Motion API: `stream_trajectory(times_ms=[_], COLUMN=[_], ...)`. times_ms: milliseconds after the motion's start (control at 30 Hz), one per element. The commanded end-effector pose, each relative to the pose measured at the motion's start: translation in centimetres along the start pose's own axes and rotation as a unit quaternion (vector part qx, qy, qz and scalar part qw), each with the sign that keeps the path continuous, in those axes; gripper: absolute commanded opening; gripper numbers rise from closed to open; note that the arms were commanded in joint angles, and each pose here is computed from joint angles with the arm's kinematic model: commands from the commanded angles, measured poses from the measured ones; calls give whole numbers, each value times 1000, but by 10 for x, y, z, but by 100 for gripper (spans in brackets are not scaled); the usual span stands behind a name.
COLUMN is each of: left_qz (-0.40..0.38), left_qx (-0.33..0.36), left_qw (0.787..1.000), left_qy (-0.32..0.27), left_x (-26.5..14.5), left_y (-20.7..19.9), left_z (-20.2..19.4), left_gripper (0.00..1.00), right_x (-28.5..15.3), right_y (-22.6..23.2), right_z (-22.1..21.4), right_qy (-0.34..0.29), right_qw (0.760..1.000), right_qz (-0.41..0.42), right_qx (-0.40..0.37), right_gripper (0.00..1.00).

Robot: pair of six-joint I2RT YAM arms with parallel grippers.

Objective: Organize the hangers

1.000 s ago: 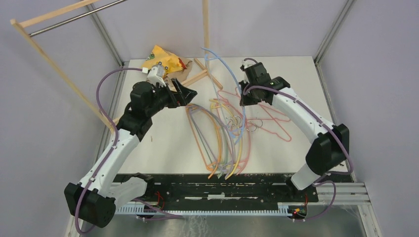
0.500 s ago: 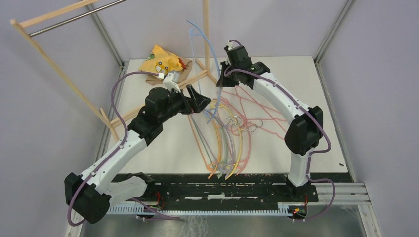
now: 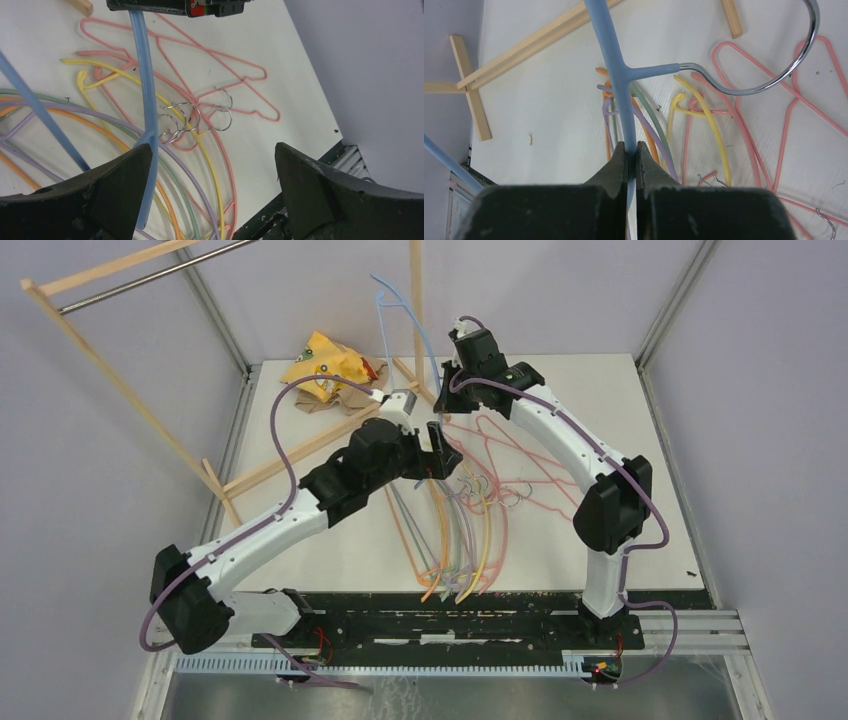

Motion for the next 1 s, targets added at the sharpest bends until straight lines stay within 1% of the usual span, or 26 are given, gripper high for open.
stream_trajectory(times_ms=[0,100,200,433,500,567,700,800,967], left_qz=[46,86,124,198,210,201,145,105,73], left_qx=[60,81,90,106,111,112,89,67,44], left_qw=[997,993,988,974,970,972,984,989,993], left_qy=[1,9,2,-35,-44,-47,-62,-74,-85], left_x=[19,32,40,50,54,56,53,43,24], left_y=[1,14,28,52,53,46,20,2,-13], left_z=[-4,-13,-16,-12,-9,-3,9,19,29], left_gripper=[99,99,99,99,99,99,100,99,99], right_x=[-28,-36,-46,-66,-73,-76,-73,-70,-63], right_y=[11,14,16,17,19,18,11,6,-3], right_z=[32,35,36,29,27,24,21,20,17], right_qy=[-59,-66,-67,-60,-61,-60,-55,-54,-48], right_qw=[998,997,997,997,997,997,997,997,997], right_qz=[12,15,16,25,30,27,9,-8,-34], right_qx=[-17,-22,-31,-41,-40,-40,-48,-51,-52], right_gripper=[1,1,1,1,1,1,1,1,1])
Point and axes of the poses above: each gripper's point midway between its finger pads, its own x axis out along the fingers, its own y axis along the line the jaws close on, z = x × y, the point moved 4 cm from there along -x, back along the fingers, and after that the axes turned 11 degrees about -x, right-handed, at the moved point
